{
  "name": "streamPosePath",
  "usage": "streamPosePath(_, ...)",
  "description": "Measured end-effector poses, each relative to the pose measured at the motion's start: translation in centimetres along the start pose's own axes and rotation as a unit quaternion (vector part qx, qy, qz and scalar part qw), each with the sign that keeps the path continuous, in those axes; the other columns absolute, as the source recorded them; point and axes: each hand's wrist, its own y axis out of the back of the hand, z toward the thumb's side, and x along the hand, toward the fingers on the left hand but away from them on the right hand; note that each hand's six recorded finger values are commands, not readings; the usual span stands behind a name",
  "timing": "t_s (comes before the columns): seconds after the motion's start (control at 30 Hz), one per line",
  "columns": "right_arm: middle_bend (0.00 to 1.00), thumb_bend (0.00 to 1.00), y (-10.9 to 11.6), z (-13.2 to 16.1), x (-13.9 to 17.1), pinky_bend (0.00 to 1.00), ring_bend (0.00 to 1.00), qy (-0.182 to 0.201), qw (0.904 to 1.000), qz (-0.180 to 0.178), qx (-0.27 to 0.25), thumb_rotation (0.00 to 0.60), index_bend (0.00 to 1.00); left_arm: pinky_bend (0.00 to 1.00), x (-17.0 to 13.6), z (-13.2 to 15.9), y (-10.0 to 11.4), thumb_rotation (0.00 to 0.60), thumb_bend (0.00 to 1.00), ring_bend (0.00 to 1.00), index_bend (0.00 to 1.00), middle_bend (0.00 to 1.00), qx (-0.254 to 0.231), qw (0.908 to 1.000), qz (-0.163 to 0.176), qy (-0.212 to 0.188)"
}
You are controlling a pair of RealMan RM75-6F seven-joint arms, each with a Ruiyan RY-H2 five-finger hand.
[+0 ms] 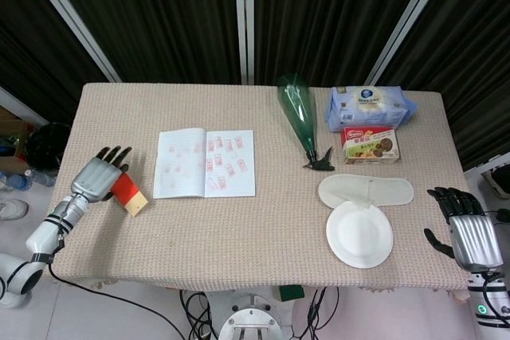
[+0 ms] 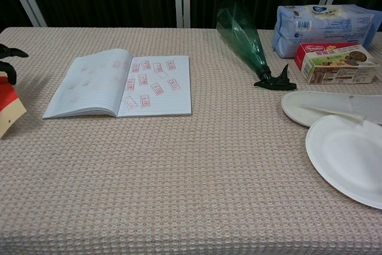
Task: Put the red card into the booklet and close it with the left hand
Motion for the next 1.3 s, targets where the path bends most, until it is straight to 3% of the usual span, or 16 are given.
streamPosePath(0.17, 0.17, 0.21, 0.1, 0.1, 0.0, 0.2, 0.14, 0.001, 1.0, -0.001, 0.0, 0.6, 0.21, 0.13, -0.2, 0.2, 1.7, 0.6, 0.17, 0.01, 0.36, 0.0, 0.006, 0.9998, 0.02, -0.005)
streamPosePath(0.37, 0.17, 0.21, 0.4, -0.1, 0.2, 0.2, 0.14, -0.001, 1.0, -0.005, 0.002, 0.6, 0.21, 0.12, 0.9, 2.9, 5.8, 0.6, 0.18, 0.01, 0.36, 0.0, 0.02, 0.9973, 0.056, -0.041)
streamPosePath(0.6, 0.17, 0.21, 0.6, -0.7, 0.6, 0.2, 0.14, -0.008, 0.9999, -0.008, 0.001, 0.6, 0.21, 0.12, 4.2, 8.6, 11.9, 0.6, 0.19, 0.01, 0.36, 0.0, 0.044, 0.9885, 0.093, -0.111)
streamPosePath(0.8, 0.17, 0.21, 0.5, -1.2, 0.6, 0.2, 0.14, -0.014, 0.9999, -0.006, -0.001, 0.6, 0.21, 0.12, 7.2, 14.4, 15.9, 0.6, 0.19, 0.01, 0.36, 0.0, 0.072, 0.9771, 0.111, -0.166)
streamPosePath(1.0, 0.17, 0.21, 0.7, -1.6, 0.4, 0.2, 0.14, -0.016, 0.9999, -0.005, 0.0, 0.6, 0.21, 0.12, 10.1, 19.7, 18.1, 0.6, 0.19, 0.01, 0.36, 0.0, 0.074, 0.9711, 0.104, -0.201)
streamPosePath(1.3, 0.17, 0.21, 0.8, -2.0, 0.5, 0.2, 0.14, -0.023, 0.9997, -0.004, -0.002, 0.6, 0.21, 0.12, 13.7, 22.5, 18.5, 0.6, 0.19, 0.01, 0.36, 0.01, 0.123, 0.9676, 0.088, -0.202)
